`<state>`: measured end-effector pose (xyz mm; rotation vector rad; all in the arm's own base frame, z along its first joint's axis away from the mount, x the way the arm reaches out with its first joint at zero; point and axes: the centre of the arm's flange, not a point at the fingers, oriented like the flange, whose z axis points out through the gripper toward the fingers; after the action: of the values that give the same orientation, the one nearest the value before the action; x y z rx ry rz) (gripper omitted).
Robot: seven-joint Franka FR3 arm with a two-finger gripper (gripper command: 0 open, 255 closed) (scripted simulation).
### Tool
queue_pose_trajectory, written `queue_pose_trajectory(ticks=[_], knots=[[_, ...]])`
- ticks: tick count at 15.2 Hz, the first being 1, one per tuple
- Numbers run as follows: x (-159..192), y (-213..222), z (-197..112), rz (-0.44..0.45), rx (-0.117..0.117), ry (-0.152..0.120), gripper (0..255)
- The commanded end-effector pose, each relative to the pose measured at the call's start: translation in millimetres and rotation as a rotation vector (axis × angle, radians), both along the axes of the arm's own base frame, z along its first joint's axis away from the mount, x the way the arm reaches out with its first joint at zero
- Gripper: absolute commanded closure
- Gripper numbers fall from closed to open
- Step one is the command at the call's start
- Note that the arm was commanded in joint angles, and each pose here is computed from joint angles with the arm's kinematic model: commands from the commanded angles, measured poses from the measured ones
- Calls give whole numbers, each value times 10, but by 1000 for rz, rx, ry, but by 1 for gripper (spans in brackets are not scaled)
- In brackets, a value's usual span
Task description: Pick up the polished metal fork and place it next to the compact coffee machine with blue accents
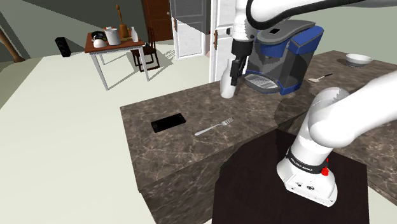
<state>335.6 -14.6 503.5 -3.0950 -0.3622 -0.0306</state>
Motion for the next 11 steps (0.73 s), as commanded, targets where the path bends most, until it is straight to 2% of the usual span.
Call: queue_pose_trajectory(ticks=[1,11], knots=[[59,-8,-221,80,-8,2,0],[382,-22,-1506,456,-47,21,0]])
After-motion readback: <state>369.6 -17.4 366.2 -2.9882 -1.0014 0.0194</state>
